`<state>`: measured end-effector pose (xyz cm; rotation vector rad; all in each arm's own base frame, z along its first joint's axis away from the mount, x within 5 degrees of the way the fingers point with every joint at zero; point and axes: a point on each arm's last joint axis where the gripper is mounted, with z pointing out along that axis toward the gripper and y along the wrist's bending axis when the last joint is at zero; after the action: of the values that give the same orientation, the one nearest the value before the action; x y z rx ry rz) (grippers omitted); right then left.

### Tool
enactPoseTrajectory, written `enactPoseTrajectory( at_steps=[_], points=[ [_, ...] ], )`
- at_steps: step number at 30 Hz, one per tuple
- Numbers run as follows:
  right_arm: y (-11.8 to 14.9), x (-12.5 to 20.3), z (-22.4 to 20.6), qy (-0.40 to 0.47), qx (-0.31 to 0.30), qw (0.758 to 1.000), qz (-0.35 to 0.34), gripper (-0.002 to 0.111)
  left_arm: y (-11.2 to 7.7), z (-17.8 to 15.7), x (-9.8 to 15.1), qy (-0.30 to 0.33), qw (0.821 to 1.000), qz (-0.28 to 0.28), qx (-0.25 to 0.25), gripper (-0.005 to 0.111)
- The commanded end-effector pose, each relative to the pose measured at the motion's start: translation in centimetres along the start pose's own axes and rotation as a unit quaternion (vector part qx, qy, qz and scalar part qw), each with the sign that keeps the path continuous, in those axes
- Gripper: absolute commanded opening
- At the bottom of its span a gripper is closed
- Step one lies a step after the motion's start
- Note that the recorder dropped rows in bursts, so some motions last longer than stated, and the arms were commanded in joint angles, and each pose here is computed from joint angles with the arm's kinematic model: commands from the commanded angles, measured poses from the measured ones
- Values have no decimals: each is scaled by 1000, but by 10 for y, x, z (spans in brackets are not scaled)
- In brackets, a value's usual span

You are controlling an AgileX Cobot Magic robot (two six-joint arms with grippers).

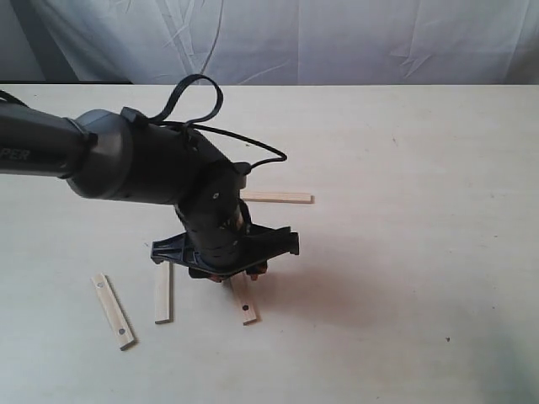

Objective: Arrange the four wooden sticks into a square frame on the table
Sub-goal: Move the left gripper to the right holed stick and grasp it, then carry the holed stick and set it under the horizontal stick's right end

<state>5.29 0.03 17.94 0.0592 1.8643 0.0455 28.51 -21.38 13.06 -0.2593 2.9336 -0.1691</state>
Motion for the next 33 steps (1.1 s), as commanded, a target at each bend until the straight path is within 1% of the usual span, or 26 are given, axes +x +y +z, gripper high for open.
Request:
enactPoseTrajectory(
  at_steps=[1, 5, 7, 8, 9, 10, 11, 13, 15, 17, 20, 21, 25, 26, 31, 33],
  points=[
    [0, -1, 0, -7, 2, 1000, -1, -1, -1, 5, 2, 5, 1000, -2, -4, 47],
    [0, -1, 0, -7, 2, 1000, -1, -1, 2, 13, 5, 21, 1000, -1, -24, 47],
    [0, -1, 0, -7, 2, 1000, -1, -1, 2, 14, 5, 24, 999, -1, -27, 42],
    [0, -1, 0, -7, 2, 1000, -1, -1, 3, 15, 6, 26, 999, -1, -30, 29],
    [0, -1, 0, -9, 2, 1000, -1, -1, 3, 15, 6, 27, 999, -2, -30, 21],
    [0, -1, 0, -9, 2, 1000, -1, -1, 3, 15, 6, 27, 999, -2, -30, 7],
    [0, -1, 0, -9, 2, 1000, -1, -1, 3, 15, 6, 27, 999, -1, -30, 0],
    [0, -1, 0, -9, 2, 1000, -1, -1, -1, 12, 5, 25, 1000, -2, -11, 0],
    [0, -1, 0, -9, 2, 1000, -1, -1, -18, -5, -5, -1, 999, 12, 52, 0],
    [0, -1, 0, -9, 2, 1000, -1, -1, -36, -24, -16, -38, 995, 28, 85, 0],
    [0, -1, 0, -9, 2, 1000, -1, -1, -57, -42, -36, -81, 989, 42, 114, 0],
    [0, -1, 0, -9, 2, 1000, -1, -1, -62, -43, -43, -90, 989, 56, 105, 0],
    [0, -1, 0, -9, 2, 1000, -1, -1, -73, -29, -54, -79, 992, 64, 81, 0],
    [0, -1, 0, -8, 3, 1000, -3, -1, -77, -26, -58, -81, 991, 64, 82, 0],
    [0, -1, 0, -8, 3, 1000, -4, -1, -87, -6, -66, -77, 992, 66, 73, 0],
    [0, -1, 0, -8, 3, 1000, -4, -1, -89, 0, -70, -83, 991, 77, 65, 0]
  ],
)
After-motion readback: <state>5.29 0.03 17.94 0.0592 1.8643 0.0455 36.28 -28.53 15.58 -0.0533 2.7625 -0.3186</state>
